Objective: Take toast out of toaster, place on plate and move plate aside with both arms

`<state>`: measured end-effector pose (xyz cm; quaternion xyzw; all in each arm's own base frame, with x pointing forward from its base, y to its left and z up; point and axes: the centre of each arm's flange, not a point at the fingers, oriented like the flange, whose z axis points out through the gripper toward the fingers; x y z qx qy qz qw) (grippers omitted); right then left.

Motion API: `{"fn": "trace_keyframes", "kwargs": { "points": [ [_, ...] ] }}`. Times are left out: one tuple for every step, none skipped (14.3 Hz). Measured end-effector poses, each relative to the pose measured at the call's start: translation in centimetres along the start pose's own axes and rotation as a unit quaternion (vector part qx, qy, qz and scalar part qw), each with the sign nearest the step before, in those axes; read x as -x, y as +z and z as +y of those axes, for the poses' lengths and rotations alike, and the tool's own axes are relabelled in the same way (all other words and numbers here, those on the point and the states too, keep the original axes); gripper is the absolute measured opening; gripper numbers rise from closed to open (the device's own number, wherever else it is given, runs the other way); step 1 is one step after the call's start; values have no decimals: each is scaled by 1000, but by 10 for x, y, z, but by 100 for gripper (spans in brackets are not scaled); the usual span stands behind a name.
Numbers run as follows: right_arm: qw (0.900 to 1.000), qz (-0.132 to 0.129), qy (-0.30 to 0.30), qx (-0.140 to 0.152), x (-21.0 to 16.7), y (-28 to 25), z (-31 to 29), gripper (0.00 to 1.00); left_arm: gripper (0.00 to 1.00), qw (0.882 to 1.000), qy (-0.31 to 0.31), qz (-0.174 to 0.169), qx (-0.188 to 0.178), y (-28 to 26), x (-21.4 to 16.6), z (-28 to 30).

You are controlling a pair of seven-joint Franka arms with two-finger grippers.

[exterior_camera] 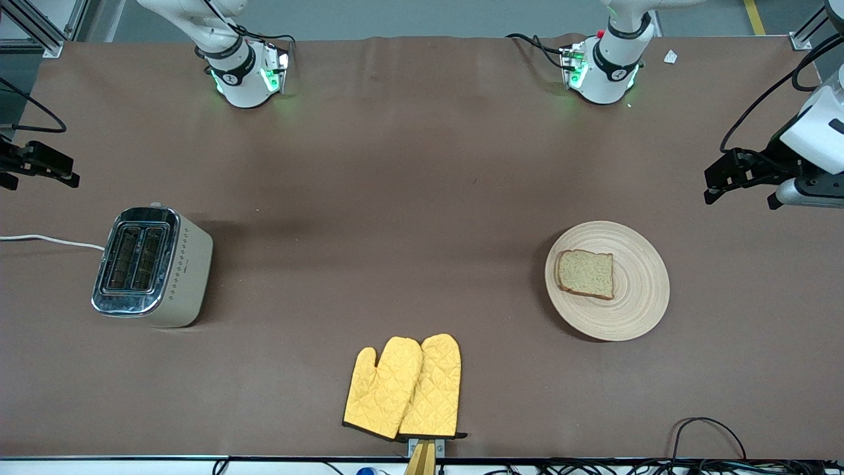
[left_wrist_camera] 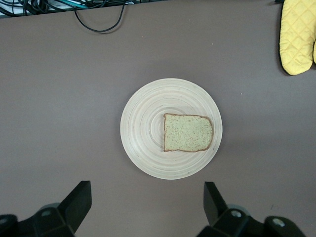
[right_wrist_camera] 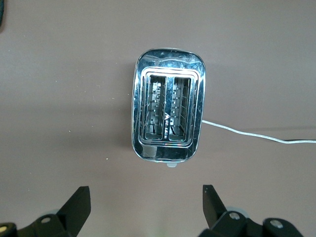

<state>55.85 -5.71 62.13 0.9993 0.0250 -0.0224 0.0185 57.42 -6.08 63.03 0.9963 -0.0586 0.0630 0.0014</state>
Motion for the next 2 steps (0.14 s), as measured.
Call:
{"fn": "trace_keyframes", "kwargs": {
  "points": [
    [1000,0,0,0,0,0,0,100,100,1000,-1,3,0,-1,-1,-1],
    [1000,0,-1,0,0,0,-1,100,100,1000,-3,6,0,-2,-2,-3]
  ]
}}
